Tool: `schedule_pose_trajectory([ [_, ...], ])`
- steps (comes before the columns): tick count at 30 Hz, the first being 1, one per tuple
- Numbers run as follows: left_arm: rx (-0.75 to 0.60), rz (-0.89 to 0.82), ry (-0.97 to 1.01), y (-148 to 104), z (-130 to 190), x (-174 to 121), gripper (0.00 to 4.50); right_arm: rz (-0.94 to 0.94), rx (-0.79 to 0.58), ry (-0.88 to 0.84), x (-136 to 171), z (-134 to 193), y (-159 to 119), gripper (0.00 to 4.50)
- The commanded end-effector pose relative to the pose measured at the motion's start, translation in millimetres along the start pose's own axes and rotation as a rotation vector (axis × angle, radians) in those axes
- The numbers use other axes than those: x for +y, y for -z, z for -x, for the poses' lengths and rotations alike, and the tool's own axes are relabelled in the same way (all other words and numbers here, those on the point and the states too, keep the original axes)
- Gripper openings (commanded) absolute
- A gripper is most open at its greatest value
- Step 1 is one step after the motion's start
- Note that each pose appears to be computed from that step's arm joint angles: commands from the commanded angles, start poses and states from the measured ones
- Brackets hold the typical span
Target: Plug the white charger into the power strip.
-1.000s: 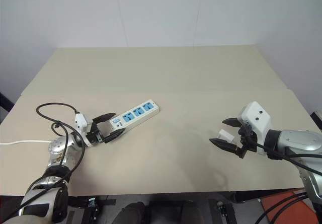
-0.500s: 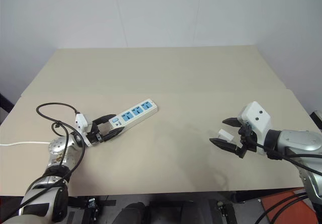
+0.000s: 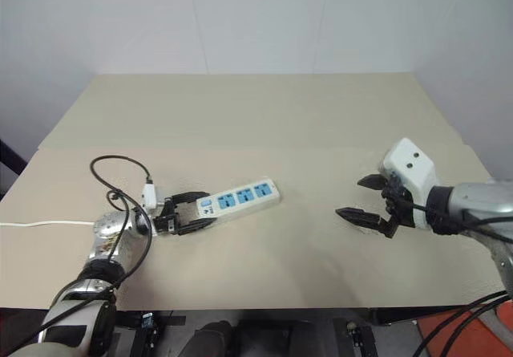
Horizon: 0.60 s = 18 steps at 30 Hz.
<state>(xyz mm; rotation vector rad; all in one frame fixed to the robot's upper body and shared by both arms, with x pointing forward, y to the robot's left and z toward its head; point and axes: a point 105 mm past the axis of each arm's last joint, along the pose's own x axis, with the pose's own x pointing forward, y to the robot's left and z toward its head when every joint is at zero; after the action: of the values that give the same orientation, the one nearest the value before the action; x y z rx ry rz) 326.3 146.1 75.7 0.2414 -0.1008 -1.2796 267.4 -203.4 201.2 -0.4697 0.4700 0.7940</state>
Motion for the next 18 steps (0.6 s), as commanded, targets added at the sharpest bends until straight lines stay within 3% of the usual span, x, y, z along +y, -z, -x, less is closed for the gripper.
schedule_pose_trajectory([
  [1, 0.030, -0.055, 0.118, -3.3, -13.2, -9.5, 3.21, -0.028, 0.156, 0.015, 0.7, 0.5, 3.6, 4.50],
  [6, 0.013, -0.050, 0.173, -6.0, -19.0, -12.5, 3.21, -0.038, 0.335, 0.041, -7.5, -7.7, 9.6, 4.50],
  [18, 0.048, -0.036, 0.256, 3.3, -21.0, -24.5, 3.21, -0.042, 0.485, 0.028, -43.0, -30.8, 30.6, 4.50],
])
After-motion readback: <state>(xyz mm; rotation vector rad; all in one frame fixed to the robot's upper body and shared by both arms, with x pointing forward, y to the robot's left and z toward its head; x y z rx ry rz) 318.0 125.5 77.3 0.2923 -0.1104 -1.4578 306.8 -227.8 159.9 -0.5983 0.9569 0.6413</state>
